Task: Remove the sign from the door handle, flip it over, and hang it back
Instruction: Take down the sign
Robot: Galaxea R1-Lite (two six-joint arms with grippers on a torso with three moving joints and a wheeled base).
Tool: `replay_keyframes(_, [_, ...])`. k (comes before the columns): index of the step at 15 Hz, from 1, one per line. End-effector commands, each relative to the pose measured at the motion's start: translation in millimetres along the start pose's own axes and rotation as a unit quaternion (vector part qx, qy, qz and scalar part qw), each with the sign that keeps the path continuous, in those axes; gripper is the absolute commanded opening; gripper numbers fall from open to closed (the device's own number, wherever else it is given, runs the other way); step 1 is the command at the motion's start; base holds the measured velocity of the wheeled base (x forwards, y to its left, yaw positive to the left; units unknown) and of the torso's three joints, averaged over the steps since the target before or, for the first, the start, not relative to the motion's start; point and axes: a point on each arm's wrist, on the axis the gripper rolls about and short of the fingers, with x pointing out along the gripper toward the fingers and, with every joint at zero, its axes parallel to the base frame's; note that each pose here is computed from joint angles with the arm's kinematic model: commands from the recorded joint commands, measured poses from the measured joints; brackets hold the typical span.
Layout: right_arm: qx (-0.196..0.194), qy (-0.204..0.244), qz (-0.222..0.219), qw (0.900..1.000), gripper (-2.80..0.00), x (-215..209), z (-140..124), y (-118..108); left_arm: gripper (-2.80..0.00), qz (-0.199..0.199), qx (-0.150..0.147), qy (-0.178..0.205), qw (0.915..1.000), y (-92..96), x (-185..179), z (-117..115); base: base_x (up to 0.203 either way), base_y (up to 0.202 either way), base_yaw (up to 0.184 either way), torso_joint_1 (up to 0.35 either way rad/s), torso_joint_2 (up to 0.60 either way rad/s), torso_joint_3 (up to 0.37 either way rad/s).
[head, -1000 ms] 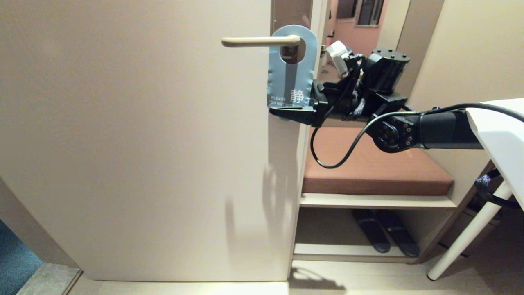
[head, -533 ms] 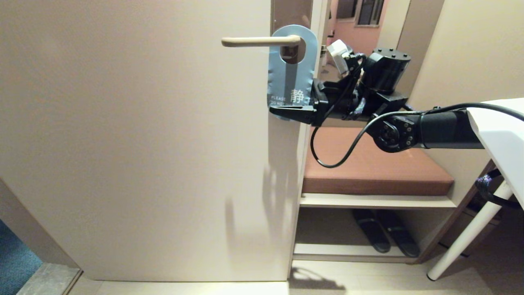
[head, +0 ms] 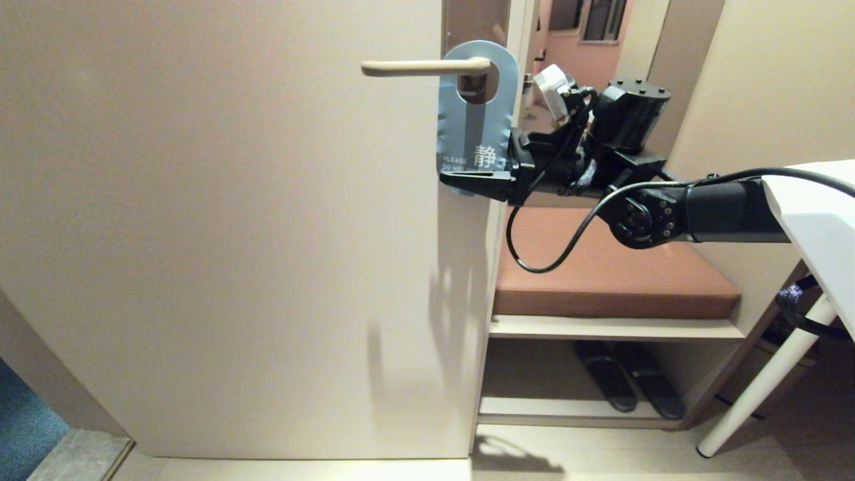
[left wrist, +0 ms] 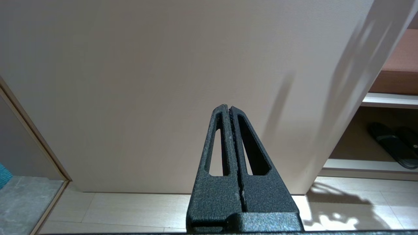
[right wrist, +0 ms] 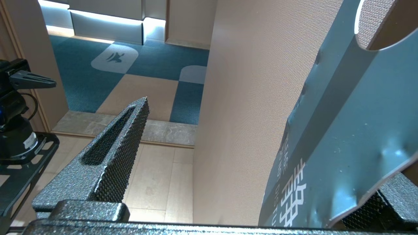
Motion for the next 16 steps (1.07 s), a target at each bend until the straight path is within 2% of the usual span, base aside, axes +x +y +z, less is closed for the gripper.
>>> replay_keyframes(1, [-0.002, -0.001, 0.004, 1.0, 0.0, 0.2, 0.9, 0.5, -2.8, 0.001, 0.0, 0.0, 1.0, 0.0, 0.0, 0.1, 0.0, 0.0, 0.0, 0.0, 0.0, 0.0])
replay_keyframes(2, [-0.002, -0.001, 0.004, 1.0, 0.0, 0.2, 0.7, 0.5, -2.8, 0.001, 0.0, 0.0, 1.0, 0.0, 0.0, 0.1, 0.0, 0.0, 0.0, 0.0, 0.0, 0.0])
replay_keyframes(3, [-0.003, -0.001, 0.004, 1.0, -2.8, 0.3, 0.7, 0.3, -2.8, 0.001, 0.0, 0.0, 1.0, 0.0, 0.0, 0.1, 0.0, 0.0, 0.0, 0.0, 0.0, 0.0])
replay_keyframes(16, [-0.004, -0.001, 0.0, 1.0, -2.8, 0.0, 0.8, 0.7, -2.8, 0.001, 0.0, 0.0, 1.0, 0.0, 0.0, -0.1, 0.0, 0.0, 0.0, 0.0, 0.0, 0.0])
